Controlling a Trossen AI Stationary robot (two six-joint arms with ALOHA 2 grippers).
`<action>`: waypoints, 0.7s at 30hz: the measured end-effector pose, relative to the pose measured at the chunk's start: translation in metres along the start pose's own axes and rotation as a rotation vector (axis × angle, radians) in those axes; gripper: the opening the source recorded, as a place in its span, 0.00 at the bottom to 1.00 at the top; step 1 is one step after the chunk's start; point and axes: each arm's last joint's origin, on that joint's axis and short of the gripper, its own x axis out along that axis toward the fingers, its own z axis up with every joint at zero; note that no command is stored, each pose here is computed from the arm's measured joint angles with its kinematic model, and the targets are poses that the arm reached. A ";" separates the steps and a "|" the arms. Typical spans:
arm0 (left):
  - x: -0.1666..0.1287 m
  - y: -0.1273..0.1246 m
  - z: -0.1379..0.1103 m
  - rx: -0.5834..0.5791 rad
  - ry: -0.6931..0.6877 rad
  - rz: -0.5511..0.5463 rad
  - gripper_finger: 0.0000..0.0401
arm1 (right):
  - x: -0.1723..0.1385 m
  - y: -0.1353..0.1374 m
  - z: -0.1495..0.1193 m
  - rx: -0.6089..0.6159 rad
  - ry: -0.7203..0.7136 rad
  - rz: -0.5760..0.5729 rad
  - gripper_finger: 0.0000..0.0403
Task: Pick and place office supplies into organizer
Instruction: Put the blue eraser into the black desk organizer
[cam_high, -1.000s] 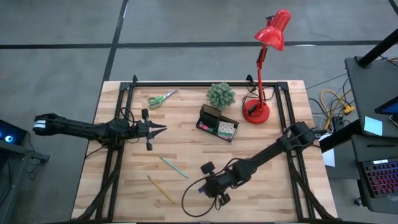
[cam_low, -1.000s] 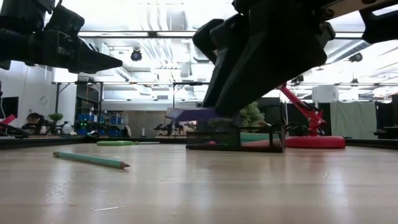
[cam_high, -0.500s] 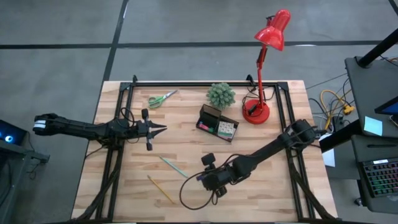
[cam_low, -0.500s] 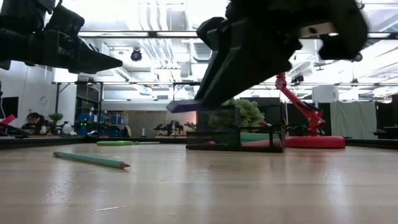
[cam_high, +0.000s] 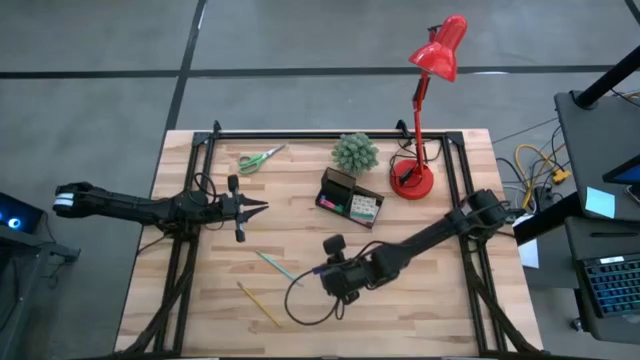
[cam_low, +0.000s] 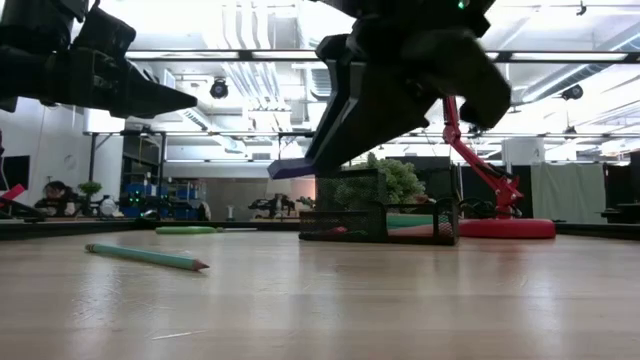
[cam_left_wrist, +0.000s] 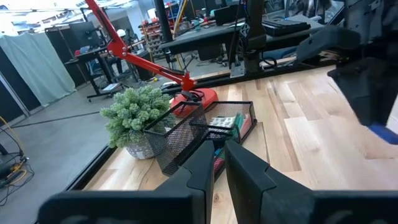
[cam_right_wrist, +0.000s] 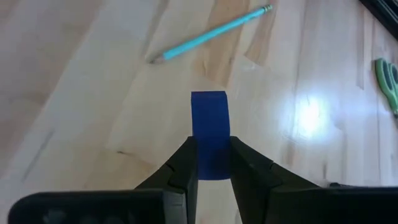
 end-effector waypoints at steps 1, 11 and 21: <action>0.000 0.000 0.000 0.000 0.000 0.000 0.07 | 0.001 -0.001 0.000 -0.003 0.004 -0.002 0.17; 0.000 0.000 0.000 0.000 -0.001 0.000 0.07 | 0.008 -0.019 -0.009 0.017 0.066 -0.037 0.17; 0.000 0.000 0.000 0.000 0.000 0.000 0.07 | 0.016 -0.037 -0.014 0.043 0.088 -0.060 0.17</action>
